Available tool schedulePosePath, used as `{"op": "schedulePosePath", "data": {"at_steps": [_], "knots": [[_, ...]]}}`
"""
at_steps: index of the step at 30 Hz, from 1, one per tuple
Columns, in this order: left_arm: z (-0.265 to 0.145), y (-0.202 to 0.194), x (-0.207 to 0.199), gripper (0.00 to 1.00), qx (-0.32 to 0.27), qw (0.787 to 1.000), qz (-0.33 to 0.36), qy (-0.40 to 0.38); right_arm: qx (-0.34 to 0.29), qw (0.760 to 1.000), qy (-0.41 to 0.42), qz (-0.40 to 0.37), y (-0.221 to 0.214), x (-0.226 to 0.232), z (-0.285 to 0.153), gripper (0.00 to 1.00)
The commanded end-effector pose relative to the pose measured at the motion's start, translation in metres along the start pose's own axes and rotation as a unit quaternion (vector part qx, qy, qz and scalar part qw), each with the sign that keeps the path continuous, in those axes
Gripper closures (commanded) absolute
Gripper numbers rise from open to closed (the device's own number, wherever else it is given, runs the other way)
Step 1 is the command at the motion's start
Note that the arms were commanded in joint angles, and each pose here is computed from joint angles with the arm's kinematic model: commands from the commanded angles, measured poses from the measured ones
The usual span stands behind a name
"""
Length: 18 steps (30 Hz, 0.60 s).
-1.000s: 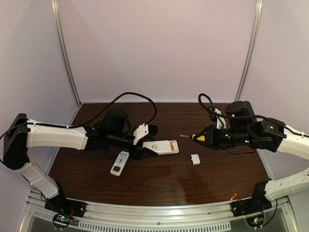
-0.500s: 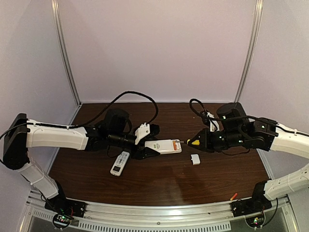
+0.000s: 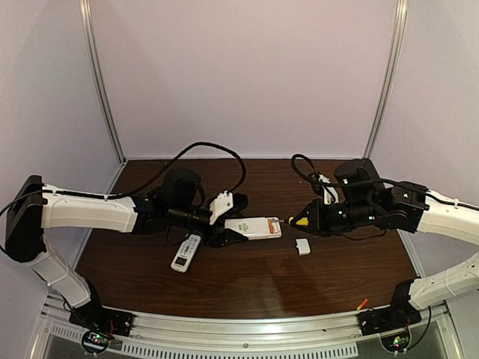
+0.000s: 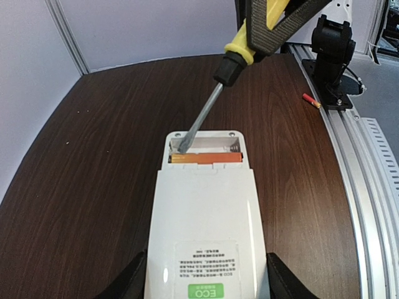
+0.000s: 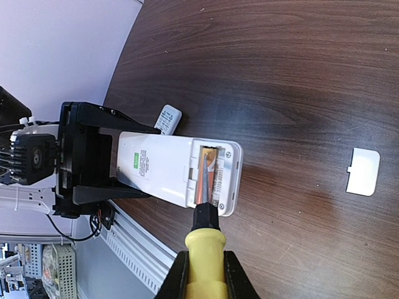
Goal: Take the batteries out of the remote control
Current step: Remove the battery from the remote control without the battery cover.
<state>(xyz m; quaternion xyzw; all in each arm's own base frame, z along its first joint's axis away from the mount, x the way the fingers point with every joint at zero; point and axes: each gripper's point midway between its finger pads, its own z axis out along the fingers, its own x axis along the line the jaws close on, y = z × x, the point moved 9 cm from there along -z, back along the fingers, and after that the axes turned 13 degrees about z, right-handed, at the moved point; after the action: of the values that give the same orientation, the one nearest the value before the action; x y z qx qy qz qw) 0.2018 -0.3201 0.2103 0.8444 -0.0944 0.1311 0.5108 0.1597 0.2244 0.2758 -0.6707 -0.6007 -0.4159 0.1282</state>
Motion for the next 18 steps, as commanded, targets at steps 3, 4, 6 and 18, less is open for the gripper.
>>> {"op": "schedulePosePath", "data": {"at_steps": [3, 4, 6, 18], "knots": [[-0.0004, 0.0172, 0.0070, 1.00, -0.043, 0.999, 0.030, 0.014, -0.006, 1.000, -0.023, -0.003, 0.0029, -0.0038, -0.0017, 1.00], [-0.0005, 0.0174, 0.0067, 1.00, -0.043, 0.998, 0.031, 0.013, -0.006, 1.000, -0.024, -0.003, 0.0030, -0.0040, -0.0016, 1.00], [-0.0006, 0.0175, 0.0068, 1.00, -0.044, 0.998, 0.033, 0.014, -0.005, 1.000, -0.027, -0.002, 0.0028, -0.0051, -0.0008, 1.00], [0.0001, 0.0176, 0.0037, 1.00, -0.052, 0.998, 0.047, -0.001, 0.005, 1.000, 0.003, -0.012, 0.0031, 0.0002, 0.0019, 1.00]]}}
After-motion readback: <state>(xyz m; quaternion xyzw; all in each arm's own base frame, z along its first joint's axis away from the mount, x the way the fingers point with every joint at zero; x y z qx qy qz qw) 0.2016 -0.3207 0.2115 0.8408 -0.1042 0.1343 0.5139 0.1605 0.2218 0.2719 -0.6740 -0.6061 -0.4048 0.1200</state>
